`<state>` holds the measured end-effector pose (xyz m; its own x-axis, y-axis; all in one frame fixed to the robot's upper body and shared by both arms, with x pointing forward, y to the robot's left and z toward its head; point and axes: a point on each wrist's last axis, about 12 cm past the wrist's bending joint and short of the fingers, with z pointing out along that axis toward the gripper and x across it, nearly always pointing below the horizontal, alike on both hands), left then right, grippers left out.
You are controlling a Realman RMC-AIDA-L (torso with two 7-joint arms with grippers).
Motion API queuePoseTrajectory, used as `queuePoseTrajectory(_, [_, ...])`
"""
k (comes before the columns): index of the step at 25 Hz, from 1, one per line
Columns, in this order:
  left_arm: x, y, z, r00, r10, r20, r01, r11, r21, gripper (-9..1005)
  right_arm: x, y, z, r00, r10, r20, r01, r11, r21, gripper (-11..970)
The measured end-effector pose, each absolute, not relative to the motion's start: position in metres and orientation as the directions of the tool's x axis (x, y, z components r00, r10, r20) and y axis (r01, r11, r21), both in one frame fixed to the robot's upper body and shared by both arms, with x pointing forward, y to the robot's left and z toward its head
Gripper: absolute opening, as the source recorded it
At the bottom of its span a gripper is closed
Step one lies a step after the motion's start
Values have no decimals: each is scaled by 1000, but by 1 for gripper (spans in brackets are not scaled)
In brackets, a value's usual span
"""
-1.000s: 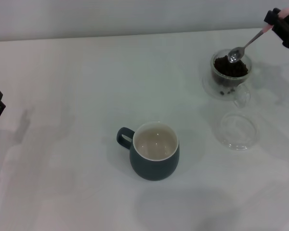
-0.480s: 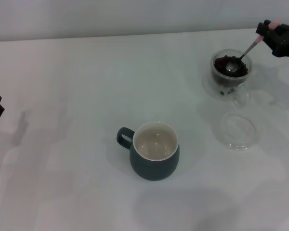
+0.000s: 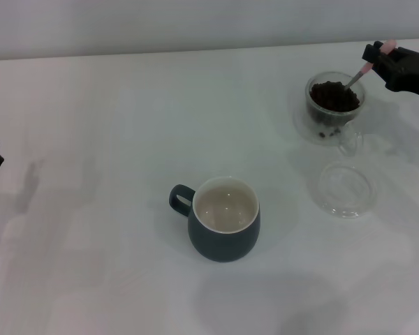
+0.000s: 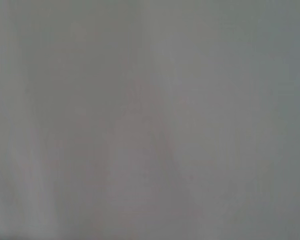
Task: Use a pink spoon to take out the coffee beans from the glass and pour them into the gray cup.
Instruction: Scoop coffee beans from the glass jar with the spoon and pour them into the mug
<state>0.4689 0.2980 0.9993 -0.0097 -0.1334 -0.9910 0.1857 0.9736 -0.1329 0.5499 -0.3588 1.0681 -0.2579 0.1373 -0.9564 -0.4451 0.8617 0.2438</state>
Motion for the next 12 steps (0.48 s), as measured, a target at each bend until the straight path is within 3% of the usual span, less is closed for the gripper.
queuePoseTrajectory(12, [469,299,999,-9,-131,-991,186,974,-130,864,551,-363,1065,-346,334,-877,-338,827,449,154])
